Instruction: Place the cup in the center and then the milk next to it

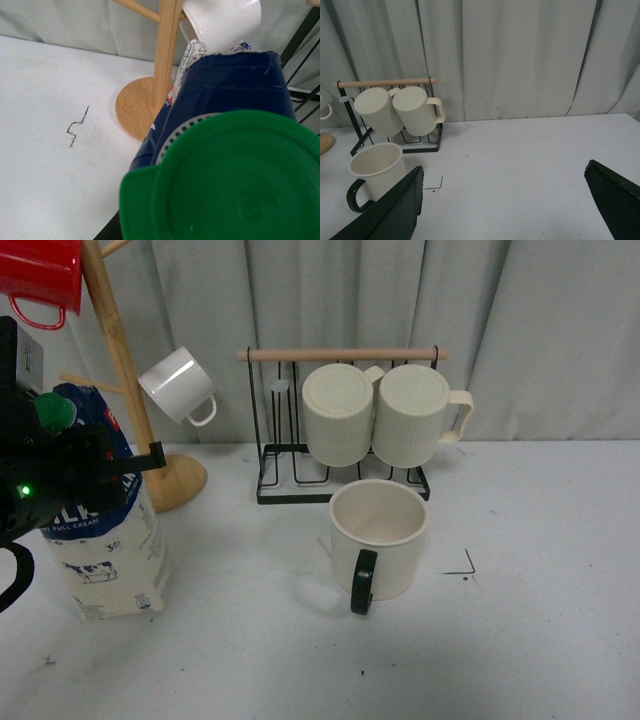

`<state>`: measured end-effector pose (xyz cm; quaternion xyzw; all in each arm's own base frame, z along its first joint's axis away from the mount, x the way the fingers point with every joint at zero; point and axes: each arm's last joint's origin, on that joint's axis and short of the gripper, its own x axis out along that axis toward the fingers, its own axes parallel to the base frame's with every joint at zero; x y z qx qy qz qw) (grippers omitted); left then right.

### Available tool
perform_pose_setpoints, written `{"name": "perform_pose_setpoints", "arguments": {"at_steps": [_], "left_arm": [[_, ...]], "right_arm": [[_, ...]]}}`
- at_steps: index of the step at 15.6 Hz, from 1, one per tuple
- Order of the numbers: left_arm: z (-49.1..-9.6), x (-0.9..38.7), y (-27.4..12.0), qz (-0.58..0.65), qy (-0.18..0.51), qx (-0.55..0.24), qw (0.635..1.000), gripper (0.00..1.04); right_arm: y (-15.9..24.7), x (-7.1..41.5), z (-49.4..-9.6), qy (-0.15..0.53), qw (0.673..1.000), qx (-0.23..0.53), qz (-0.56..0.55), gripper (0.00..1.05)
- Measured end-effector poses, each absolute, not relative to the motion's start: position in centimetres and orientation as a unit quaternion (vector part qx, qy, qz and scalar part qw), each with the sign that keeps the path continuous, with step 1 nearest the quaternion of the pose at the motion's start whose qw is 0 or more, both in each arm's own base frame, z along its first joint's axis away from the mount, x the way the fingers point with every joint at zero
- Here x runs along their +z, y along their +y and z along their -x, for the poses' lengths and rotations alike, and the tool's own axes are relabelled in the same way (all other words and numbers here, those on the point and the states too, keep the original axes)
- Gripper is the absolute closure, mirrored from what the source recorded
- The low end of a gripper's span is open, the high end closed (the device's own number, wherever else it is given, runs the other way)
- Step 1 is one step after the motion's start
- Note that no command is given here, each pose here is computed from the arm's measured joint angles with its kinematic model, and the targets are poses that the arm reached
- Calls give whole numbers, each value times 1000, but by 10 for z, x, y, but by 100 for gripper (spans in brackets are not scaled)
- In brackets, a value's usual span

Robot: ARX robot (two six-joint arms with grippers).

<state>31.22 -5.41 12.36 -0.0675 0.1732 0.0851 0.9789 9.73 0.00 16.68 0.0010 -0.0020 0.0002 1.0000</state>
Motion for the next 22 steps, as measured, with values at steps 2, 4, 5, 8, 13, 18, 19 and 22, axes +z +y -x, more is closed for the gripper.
{"name": "perform_pose_setpoints", "arguments": {"at_steps": [2,4,5,8,13,18,19,22], "left_arm": [[-308,128,-65,61,178,83,979,77],[-303,130,-83,59,183,64,979,79],[-303,133,-95,59,182,50,980,80],[-318,150,-135,77,135,32,987,81],[-318,128,-160,70,151,30,986,82],[-315,131,-176,100,131,10,986,82],[-315,129,-179,102,127,8,987,82],[-312,122,-187,102,123,0,987,82]], "right_arm": [[0,167,-97,-2,1000,0,-1,6],[0,167,-97,-2,1000,0,-1,6],[0,167,-97,-2,1000,0,-1,6],[0,167,-97,-2,1000,0,-1,6],[0,167,-97,-2,1000,0,-1,6],[0,167,-97,-2,1000,0,-1,6],[0,167,-97,-2,1000,0,-1,6],[0,167,-97,-2,1000,0,-1,6]]}}
